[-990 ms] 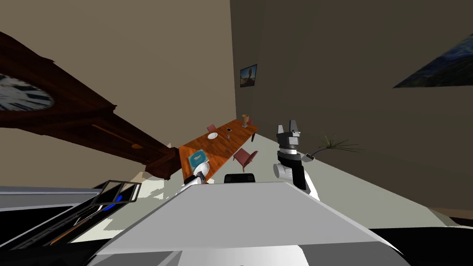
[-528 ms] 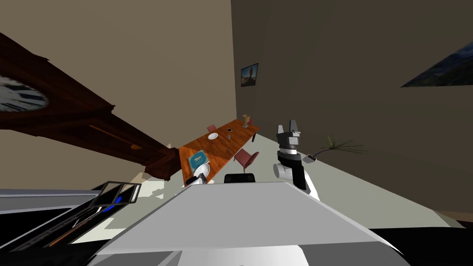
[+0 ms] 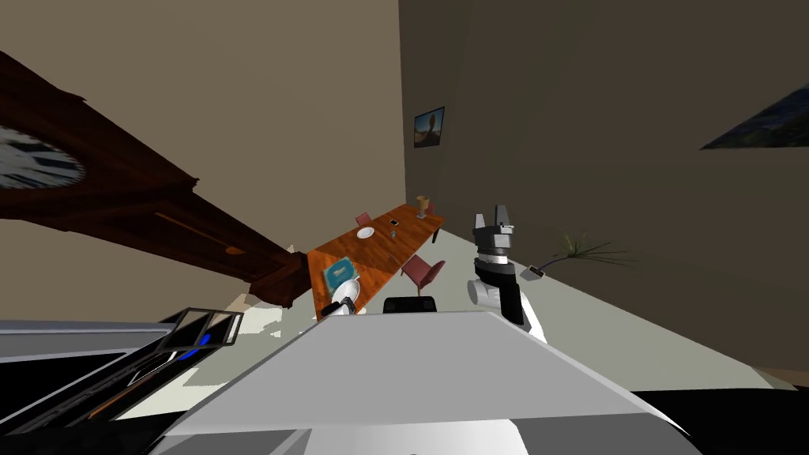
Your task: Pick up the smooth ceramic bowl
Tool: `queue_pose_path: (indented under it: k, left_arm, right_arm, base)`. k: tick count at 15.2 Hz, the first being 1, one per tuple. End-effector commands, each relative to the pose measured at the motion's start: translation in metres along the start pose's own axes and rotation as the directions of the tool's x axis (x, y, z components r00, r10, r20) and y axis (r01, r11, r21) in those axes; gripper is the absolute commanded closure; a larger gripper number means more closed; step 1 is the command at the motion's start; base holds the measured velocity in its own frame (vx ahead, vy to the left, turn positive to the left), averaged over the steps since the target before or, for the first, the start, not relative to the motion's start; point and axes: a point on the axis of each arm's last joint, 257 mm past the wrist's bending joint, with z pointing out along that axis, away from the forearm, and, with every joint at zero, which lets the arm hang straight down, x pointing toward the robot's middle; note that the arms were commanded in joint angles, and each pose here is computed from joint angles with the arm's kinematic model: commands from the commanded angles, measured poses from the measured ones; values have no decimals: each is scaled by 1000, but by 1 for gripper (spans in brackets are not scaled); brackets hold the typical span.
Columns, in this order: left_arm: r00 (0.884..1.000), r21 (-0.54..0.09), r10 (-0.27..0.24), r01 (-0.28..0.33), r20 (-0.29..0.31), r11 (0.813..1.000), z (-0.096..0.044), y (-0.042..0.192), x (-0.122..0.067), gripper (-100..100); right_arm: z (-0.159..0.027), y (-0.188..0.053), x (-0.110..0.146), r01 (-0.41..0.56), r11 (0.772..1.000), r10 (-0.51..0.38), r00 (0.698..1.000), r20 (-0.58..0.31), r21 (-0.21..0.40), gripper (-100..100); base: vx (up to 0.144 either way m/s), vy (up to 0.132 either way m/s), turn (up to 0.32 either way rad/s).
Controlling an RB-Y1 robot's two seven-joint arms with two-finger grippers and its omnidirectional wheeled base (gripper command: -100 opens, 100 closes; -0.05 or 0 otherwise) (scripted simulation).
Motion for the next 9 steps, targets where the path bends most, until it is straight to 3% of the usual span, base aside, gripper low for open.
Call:
queue_pose_path:
  k: [1,8,9]
  left_arm:
    - [1000,0,0,0,0,1000,0,0,0,100]
    - [1000,-1,-13,13,9,1000,-14,-17,-10,100]
    - [1000,0,-11,11,7,1000,-11,-15,-9,100]
  right_arm:
    - [0,0,0,0,1000,0,1000,0,0,0]
    - [0,0,0,0,1000,0,1000,0,0,0]
    - [0,0,0,0,1000,0,1000,0,0,0]
  base:
    - [0,0,0]
    - [-26,-35,-36]
    - [-17,-23,-4]
